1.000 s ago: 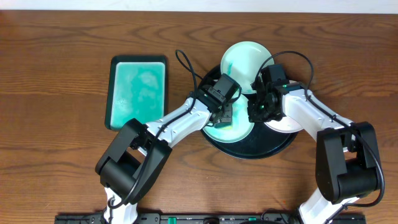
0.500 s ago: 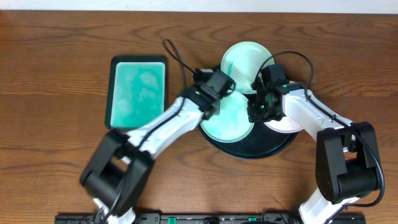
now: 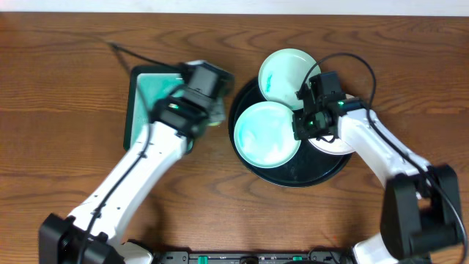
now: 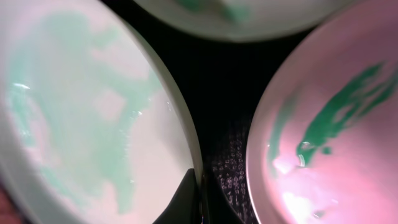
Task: Clean dirty plates on tray and stack at the side
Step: 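Return the sponge with the left gripper to the water tray, then lift the cleaned pale green plate with the right gripper to the right side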
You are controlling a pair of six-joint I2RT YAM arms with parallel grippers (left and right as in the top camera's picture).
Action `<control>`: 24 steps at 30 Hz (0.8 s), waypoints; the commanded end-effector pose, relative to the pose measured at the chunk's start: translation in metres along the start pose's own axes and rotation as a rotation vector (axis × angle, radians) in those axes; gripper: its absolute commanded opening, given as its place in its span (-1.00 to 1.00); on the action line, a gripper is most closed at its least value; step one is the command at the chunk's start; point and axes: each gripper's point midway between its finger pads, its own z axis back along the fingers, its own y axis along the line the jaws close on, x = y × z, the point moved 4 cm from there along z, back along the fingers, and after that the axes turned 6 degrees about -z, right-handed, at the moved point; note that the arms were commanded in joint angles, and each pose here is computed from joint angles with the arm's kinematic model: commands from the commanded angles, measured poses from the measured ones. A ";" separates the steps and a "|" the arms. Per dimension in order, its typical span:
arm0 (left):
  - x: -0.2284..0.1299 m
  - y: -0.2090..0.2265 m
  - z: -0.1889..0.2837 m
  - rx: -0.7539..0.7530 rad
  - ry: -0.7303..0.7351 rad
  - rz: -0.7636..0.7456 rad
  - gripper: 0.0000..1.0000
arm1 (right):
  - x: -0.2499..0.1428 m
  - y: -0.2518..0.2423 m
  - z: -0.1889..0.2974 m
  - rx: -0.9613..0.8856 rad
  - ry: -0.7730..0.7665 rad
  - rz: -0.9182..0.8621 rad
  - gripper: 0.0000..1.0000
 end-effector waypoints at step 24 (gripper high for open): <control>-0.013 0.124 -0.020 0.255 0.165 0.220 -0.86 | 0.021 0.063 0.151 -0.974 -0.574 0.636 -0.98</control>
